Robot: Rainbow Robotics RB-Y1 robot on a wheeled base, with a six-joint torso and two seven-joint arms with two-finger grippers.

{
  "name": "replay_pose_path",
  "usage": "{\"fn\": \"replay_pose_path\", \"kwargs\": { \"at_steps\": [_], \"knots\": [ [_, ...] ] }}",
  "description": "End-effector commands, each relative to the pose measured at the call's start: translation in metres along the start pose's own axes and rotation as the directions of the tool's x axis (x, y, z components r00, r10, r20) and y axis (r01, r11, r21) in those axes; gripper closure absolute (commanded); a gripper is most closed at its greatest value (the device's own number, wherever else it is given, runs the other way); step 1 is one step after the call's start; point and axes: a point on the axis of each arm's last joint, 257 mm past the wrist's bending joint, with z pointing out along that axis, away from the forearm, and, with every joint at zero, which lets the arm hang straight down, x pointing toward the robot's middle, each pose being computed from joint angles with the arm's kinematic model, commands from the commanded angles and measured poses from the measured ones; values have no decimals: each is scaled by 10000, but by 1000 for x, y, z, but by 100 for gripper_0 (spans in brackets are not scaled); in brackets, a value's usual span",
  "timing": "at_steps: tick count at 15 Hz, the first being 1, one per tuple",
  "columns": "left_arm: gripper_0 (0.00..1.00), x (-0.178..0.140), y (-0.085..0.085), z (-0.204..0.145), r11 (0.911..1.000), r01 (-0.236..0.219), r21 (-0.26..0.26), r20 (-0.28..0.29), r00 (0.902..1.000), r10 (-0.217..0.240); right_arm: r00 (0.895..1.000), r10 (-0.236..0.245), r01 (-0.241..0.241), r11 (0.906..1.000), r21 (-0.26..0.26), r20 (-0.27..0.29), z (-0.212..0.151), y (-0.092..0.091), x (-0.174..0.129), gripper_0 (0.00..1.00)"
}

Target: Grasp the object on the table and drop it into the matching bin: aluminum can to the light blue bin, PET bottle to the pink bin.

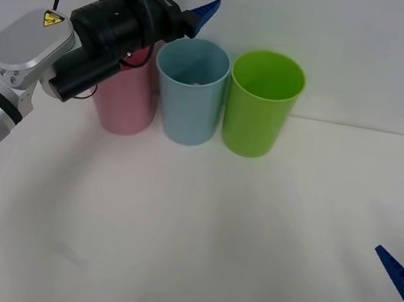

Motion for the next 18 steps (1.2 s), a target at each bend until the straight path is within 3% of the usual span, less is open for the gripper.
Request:
{"fn": "replay_pose_path", "kwargs": {
  "at_steps": [1,11,16,18],
  "knots": [
    [0,1,-1,-1,9998,174,33,21,9998,-174,10000,0,0,10000,0,0,0,0,0,0],
    [0,6,18,-52,9963,858,107,-26,9963,-858,10000,0,0,10000,0,0,0,0,0,0],
    [0,12,28,-107,9917,1286,93,-254,9914,-1283,10000,0,0,10000,0,0,0,0,0,0],
    [0,11,36,-141,9895,1435,-192,-99,9896,-1437,10000,0,0,10000,0,0,0,0,0,0]
  ]
}}
